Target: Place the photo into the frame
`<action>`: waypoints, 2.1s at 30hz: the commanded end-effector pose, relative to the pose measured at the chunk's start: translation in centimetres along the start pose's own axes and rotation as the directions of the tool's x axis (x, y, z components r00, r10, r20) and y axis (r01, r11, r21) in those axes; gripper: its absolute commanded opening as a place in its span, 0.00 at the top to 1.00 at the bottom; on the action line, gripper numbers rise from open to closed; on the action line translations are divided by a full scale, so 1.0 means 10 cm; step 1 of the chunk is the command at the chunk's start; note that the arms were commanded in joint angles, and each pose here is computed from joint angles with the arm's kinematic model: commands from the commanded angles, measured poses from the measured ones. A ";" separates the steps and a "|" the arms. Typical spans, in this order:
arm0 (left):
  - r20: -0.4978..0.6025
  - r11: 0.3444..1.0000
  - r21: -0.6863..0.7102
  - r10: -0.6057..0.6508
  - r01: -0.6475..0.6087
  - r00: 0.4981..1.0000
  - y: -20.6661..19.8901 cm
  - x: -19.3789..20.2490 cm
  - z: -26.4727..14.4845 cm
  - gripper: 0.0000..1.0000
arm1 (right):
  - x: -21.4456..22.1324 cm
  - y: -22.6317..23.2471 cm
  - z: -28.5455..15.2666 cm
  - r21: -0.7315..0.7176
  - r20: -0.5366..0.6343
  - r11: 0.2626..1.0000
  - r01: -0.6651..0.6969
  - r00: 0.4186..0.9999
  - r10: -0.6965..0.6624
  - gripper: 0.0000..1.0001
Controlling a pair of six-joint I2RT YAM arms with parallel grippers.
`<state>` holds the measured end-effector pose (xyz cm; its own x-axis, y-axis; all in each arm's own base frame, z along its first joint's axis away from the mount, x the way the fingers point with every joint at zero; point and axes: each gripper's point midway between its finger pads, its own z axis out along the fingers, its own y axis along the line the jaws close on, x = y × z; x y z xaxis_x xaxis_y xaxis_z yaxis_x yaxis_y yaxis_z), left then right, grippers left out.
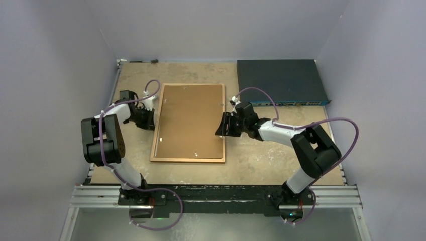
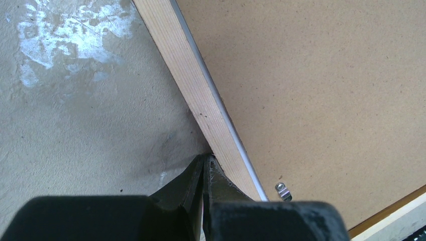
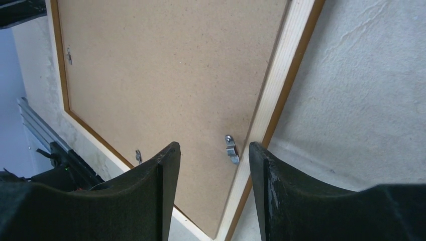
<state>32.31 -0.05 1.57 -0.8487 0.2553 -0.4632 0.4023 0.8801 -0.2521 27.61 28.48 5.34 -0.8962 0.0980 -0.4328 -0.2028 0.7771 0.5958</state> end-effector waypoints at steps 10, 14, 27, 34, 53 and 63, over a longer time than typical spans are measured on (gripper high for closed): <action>-0.088 1.000 0.018 -0.021 0.022 0.996 -0.02 0.28 0.04 1.00 | 0.07 0.00 0.06 -0.033 -0.003 0.999 -0.010 1.000 0.010 0.45; -0.088 1.000 0.020 -0.021 0.023 0.996 -0.02 0.28 0.04 1.00 | 0.09 0.01 0.02 -0.042 -0.002 0.999 -0.019 1.000 0.019 0.45; -0.088 0.999 0.027 -0.028 0.030 0.996 -0.03 0.27 0.05 1.00 | 0.10 0.00 -0.05 -0.021 -0.001 0.999 -0.030 1.000 0.030 0.45; -0.082 0.999 0.032 -0.029 0.031 0.996 -0.03 0.25 0.05 1.00 | 0.12 0.04 -0.09 -0.040 -0.006 0.999 -0.036 0.999 0.036 0.45; -0.086 0.998 0.042 -0.034 0.038 0.996 -0.04 0.25 0.07 1.00 | 0.20 0.13 0.00 -0.106 -0.058 0.993 -0.051 0.997 0.045 0.46; -0.091 0.998 0.057 -0.034 0.040 0.995 -0.08 0.30 0.09 1.00 | 0.21 0.15 -0.03 -0.092 -0.060 0.994 -0.066 0.996 0.060 0.45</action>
<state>32.30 -0.18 1.55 -0.8515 0.2445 -0.4638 0.4001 0.8747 -0.2734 25.92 29.60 5.51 -0.9225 0.1137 -0.3690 -0.1852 0.7081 0.6813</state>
